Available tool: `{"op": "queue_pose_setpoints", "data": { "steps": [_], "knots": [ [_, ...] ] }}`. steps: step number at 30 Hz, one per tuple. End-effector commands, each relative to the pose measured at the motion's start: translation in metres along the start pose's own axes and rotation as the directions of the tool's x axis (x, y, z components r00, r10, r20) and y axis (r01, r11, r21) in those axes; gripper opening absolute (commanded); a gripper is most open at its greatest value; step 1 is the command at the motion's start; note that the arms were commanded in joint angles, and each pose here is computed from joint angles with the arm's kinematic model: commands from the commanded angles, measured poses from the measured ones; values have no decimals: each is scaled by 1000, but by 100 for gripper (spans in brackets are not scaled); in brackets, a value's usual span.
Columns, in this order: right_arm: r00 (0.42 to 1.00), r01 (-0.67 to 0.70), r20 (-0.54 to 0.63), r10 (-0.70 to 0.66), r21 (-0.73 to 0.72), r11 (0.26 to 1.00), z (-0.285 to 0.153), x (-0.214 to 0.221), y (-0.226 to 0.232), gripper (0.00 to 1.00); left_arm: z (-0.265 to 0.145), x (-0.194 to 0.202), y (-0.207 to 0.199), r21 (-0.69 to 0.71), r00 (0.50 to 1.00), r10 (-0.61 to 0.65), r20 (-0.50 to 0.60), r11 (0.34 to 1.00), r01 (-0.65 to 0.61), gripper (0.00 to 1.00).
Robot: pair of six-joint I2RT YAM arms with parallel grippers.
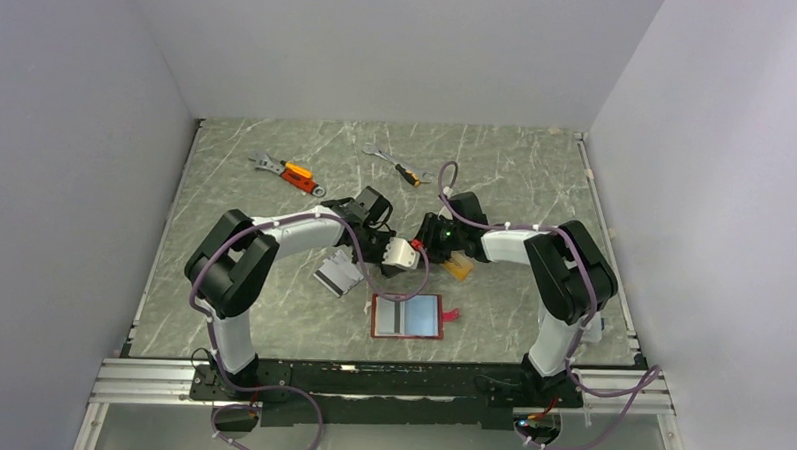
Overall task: Put the credit cards into the card holder
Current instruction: Pick up the credit card from the center of the board.
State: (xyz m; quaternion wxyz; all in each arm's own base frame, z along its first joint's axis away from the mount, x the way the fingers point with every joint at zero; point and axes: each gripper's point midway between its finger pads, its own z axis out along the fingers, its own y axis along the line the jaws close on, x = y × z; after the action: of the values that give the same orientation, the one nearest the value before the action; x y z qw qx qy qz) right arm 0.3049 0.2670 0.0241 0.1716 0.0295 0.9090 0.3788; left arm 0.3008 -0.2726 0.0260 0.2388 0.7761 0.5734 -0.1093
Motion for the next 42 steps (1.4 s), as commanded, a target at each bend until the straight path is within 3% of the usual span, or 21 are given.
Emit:
{"op": "queue_pose_setpoints", "data": {
  "steps": [1,10,20,42],
  "knots": [
    [1000,-16,-8,16,23,1000,8,4,-10,38,-3,-19,1,2,998,44,52,999,-45,7],
    [1000,-17,-11,18,27,999,11,6,-12,38,-16,-37,-5,13,995,46,87,999,-48,7],
    [1000,-25,-5,25,34,999,11,5,-13,38,-5,-34,-11,4,996,73,45,997,-73,6],
    [1000,-4,-21,5,43,999,13,8,-13,40,11,11,-32,27,991,101,-92,995,-99,1]
  ]
}}
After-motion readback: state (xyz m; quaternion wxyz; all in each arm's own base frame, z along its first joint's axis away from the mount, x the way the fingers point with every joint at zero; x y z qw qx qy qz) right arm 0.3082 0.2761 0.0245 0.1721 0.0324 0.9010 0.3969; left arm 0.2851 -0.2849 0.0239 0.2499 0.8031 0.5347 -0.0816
